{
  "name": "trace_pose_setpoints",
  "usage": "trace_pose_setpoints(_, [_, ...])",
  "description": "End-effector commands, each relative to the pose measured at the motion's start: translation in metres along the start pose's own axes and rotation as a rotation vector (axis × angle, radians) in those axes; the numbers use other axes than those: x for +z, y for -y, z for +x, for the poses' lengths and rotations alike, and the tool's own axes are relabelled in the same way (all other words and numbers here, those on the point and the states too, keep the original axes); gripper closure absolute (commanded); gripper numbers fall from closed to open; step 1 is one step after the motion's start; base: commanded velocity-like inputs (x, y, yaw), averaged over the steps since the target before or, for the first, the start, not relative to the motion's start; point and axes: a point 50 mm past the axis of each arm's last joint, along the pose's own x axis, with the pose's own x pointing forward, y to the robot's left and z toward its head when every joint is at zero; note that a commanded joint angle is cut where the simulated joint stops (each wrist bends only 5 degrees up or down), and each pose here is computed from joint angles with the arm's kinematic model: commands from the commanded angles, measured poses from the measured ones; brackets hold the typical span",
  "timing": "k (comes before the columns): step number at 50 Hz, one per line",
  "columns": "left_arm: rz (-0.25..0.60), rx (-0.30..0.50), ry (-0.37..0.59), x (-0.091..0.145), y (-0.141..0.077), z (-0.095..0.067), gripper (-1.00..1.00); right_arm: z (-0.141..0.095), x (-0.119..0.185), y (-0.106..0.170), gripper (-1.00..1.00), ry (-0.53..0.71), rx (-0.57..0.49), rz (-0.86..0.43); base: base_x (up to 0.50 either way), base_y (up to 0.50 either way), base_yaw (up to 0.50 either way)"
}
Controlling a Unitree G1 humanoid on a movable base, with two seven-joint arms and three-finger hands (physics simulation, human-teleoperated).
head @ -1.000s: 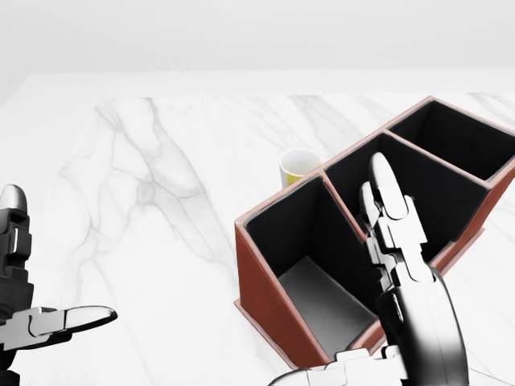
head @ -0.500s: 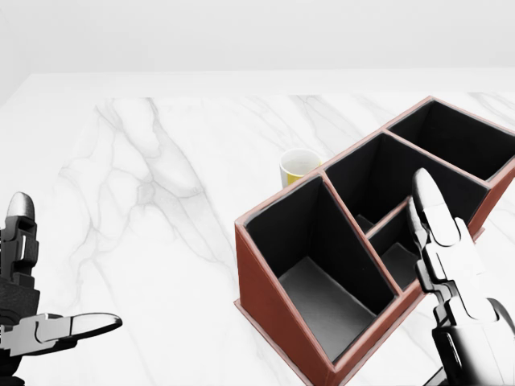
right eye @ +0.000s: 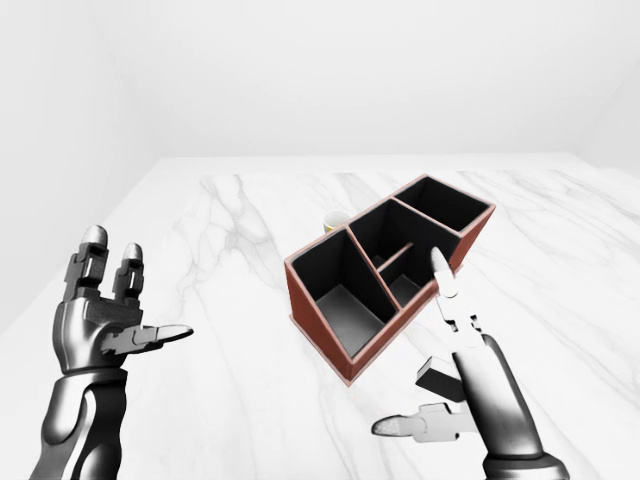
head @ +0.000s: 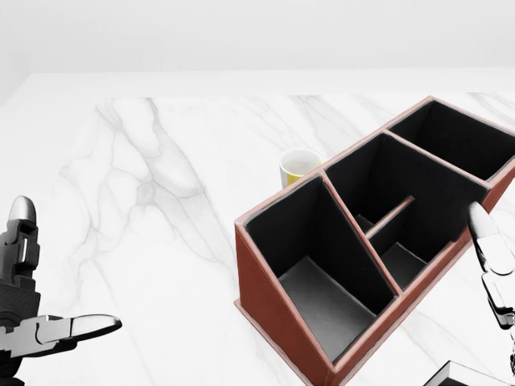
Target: Pick up the book and place it in the left compartment of the caddy.
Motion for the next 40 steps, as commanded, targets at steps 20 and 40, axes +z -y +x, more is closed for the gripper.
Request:
trace_pose_setpoints(20, [0.004, 0.001, -0.005, -0.001, 0.000, 0.000, -1.00, -0.007, -0.004, 0.036, -1.00, -0.103, -0.177, -0.230, 0.00, 0.00, 0.00])
trace_pose_setpoints(40, [0.003, -0.001, -0.016, -0.004, 0.001, -0.001, -1.00, -0.004, -0.023, 0.035, -1.00, -0.208, -0.122, -0.266, 0.00, 0.00, 0.00])
